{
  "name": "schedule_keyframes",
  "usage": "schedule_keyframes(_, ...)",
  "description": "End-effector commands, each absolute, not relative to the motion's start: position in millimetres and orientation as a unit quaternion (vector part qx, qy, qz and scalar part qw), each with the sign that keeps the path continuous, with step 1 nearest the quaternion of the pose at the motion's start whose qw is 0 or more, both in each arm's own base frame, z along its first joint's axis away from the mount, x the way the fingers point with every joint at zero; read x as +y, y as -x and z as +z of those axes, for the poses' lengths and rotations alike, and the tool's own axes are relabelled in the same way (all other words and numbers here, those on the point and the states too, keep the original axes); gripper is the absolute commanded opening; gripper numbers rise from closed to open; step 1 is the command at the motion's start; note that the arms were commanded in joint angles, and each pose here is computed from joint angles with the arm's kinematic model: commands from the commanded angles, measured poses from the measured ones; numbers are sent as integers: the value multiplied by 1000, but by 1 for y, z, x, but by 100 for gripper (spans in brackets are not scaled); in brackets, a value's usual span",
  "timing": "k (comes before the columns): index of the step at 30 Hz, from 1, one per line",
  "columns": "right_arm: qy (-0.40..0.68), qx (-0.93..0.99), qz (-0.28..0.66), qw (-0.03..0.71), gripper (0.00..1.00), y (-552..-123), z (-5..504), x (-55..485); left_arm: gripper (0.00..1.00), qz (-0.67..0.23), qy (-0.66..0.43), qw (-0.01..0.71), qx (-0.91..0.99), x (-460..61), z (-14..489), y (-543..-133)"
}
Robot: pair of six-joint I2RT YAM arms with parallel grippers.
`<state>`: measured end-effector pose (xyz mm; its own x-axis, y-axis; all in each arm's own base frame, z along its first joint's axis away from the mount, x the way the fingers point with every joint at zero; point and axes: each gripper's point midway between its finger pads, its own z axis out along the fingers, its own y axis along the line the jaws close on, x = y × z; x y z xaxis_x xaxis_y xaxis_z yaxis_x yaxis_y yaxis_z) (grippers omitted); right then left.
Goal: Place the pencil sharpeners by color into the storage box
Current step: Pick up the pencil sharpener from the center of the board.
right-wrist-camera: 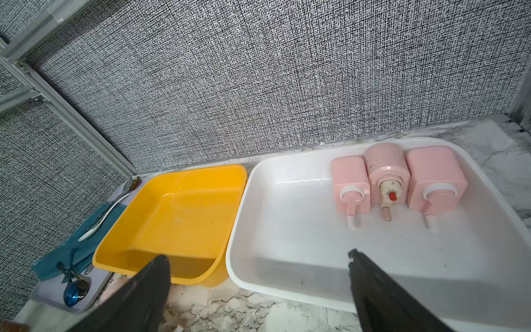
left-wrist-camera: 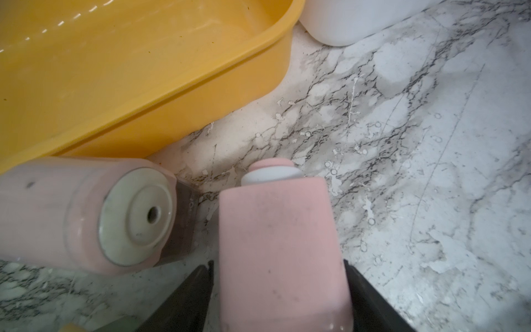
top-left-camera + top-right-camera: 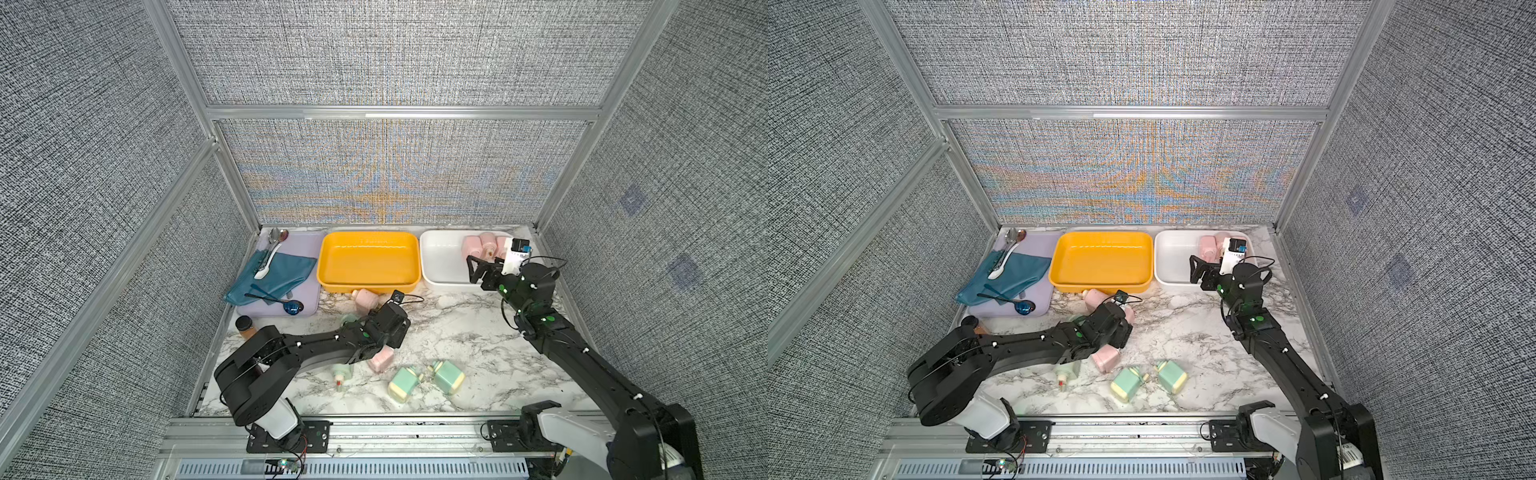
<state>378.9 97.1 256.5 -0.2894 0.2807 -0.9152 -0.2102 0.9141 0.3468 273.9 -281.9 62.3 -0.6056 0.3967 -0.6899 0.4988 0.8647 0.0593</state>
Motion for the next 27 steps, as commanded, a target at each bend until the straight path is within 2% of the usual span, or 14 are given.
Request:
schedule_keyframes(1,3,780,205,591,99,-379,258,103,64,-72,-252,378,888,-285,67,-278)
schedule_keyframes(8,8,772,215,599,99,-377,269,106,32,-77,-268,374,885,-289,66,-276)
schedule_keyframes(11,50,769,217,600,99,-374,272,115,6,-85,-292,372,877,-296,72,-274)
schedule_keyframes(12,64,769,216,599,99,-372,271,118,0,-94,-309,371,871,-300,75,-271)
schedule_keyframes(21,201,728,190,627,99,-341,282,153,0,-204,-512,333,765,-345,102,-224)
schedule_keyframes(27,284,714,197,609,99,-325,278,180,0,-227,-549,343,728,-340,130,-229)
